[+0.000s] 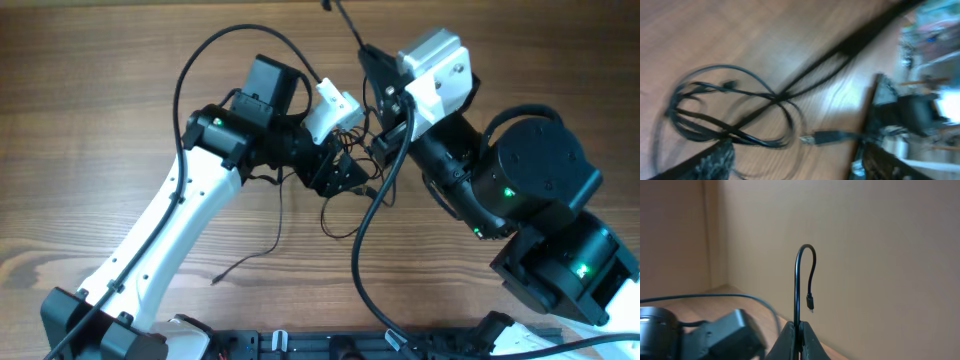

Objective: Untangle cables

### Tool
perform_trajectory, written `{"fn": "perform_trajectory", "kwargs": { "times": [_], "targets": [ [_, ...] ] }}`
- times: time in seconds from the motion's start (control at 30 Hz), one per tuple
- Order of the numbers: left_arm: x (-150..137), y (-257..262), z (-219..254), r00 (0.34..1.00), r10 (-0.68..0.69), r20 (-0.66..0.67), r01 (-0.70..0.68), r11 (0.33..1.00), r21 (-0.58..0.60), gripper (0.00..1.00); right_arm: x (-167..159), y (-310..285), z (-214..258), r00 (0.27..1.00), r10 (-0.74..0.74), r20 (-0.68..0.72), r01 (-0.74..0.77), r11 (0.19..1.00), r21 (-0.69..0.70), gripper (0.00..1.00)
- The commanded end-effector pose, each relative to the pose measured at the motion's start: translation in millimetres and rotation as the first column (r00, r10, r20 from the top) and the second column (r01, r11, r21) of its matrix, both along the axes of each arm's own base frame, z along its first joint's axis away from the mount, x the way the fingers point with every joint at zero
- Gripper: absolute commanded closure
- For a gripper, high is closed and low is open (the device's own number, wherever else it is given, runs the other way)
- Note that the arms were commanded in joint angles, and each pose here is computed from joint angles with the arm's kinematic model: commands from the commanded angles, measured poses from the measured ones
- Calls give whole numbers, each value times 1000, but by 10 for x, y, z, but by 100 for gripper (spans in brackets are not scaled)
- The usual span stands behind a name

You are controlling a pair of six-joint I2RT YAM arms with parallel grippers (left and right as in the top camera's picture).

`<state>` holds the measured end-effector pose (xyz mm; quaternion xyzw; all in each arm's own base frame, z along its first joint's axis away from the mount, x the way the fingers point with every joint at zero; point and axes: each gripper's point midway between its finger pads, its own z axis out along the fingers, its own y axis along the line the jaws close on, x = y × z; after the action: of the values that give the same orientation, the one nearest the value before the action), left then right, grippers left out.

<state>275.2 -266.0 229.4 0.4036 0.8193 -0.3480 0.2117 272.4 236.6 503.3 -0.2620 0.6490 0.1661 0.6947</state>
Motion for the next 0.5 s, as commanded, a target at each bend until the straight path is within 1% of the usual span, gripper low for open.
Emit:
{"fn": "perform_trajectory", "kwargs": {
  "times": [0.0, 0.07, 0.1, 0.17, 0.2, 0.23, 0.27, 0.3, 0.33, 0.37, 0.4, 0.47],
  "targets": [
    [300, 50, -164, 991, 96, 97, -106, 989, 104, 20, -189, 121, 148, 991, 131, 17, -132, 990, 46, 96],
    [619, 144, -312, 957, 263, 120, -280, 946, 160, 21, -270, 41, 238, 991, 133, 29, -135, 988, 75, 96],
    [756, 199, -391, 931, 341, 130, -360, 914, 185, 25, -322, -8, 292, 990, 135, 36, -138, 986, 94, 96],
    [987, 323, -531, 868, 471, 157, -496, 839, 223, 25, -468, -145, 431, 988, 139, 72, -147, 982, 120, 96],
    [1101, 429, -630, 824, 537, 180, -566, 784, 255, 26, -550, -242, 503, 987, 131, 97, -143, 982, 126, 96],
    [1170, 539, -702, 788, 580, 204, -615, 735, 285, 27, -577, -402, 551, 990, 75, 119, -89, 989, 121, 96],
    [1224, 672, -749, 754, 617, 226, -656, 688, 310, 27, -528, -591, 547, 992, -25, 124, 12, 994, 106, 96],
    [1242, 745, -758, 742, 628, 234, -669, 671, 321, 27, -461, -755, 517, 986, -122, 112, 111, 989, 99, 96],
    [1254, 883, -786, 726, 646, 235, -684, 644, 344, 26, -339, -1061, 454, 950, -304, 75, 296, 950, 101, 96],
    [1253, 1057, -825, 706, 667, 238, -700, 606, 377, 27, -265, -1379, 392, 877, -478, 43, 473, 876, 96, 96],
    [1230, 1268, -875, 684, 692, 230, -711, 564, 419, 28, -250, -1663, 341, 787, -617, 18, 613, 785, 88, 96],
    [1194, 1586, -938, 647, 733, 208, -724, 506, 469, 32, -282, -1914, 316, 690, -724, -1, 721, 687, 89, 96]
  ]
}}
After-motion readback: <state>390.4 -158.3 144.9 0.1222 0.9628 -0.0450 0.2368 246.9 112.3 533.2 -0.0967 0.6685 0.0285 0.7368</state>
